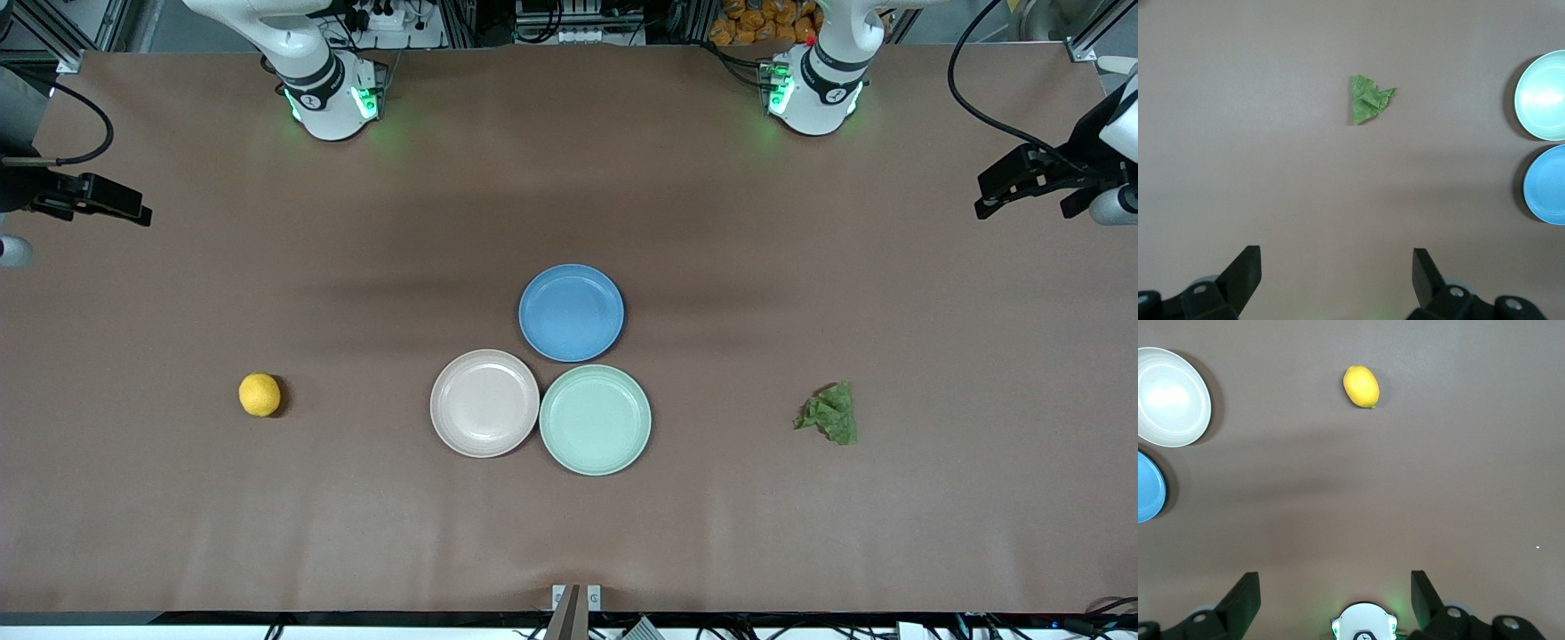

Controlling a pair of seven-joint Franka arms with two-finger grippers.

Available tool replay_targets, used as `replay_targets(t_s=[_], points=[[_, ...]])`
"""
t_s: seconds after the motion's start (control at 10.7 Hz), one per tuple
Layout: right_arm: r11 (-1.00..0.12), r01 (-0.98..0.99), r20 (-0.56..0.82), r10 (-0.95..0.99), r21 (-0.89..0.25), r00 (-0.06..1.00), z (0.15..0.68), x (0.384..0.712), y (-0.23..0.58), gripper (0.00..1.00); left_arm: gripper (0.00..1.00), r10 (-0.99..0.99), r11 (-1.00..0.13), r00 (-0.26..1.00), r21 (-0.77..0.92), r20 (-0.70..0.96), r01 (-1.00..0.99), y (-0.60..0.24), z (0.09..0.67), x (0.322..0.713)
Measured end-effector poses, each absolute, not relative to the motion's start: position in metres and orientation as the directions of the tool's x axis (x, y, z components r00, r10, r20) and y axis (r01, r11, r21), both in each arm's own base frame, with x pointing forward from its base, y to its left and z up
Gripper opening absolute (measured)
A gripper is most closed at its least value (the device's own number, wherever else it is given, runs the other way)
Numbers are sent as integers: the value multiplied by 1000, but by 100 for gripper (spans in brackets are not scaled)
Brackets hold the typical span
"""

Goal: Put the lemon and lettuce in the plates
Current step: 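Move the left gripper toward the green lettuce leaf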

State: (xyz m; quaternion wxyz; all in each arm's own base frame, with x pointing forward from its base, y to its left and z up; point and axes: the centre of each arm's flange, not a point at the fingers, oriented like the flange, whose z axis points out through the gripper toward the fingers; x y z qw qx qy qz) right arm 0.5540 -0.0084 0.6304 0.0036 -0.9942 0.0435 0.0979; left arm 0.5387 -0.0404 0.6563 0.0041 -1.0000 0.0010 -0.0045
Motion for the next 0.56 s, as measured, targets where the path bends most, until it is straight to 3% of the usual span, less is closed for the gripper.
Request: replay_targets(t_s=[0.56], points=[[-997, -81, -189, -80, 4, 979, 637, 549, -6, 100, 100, -16, -1000, 1000, -9, -8, -16, -40, 647, 544]])
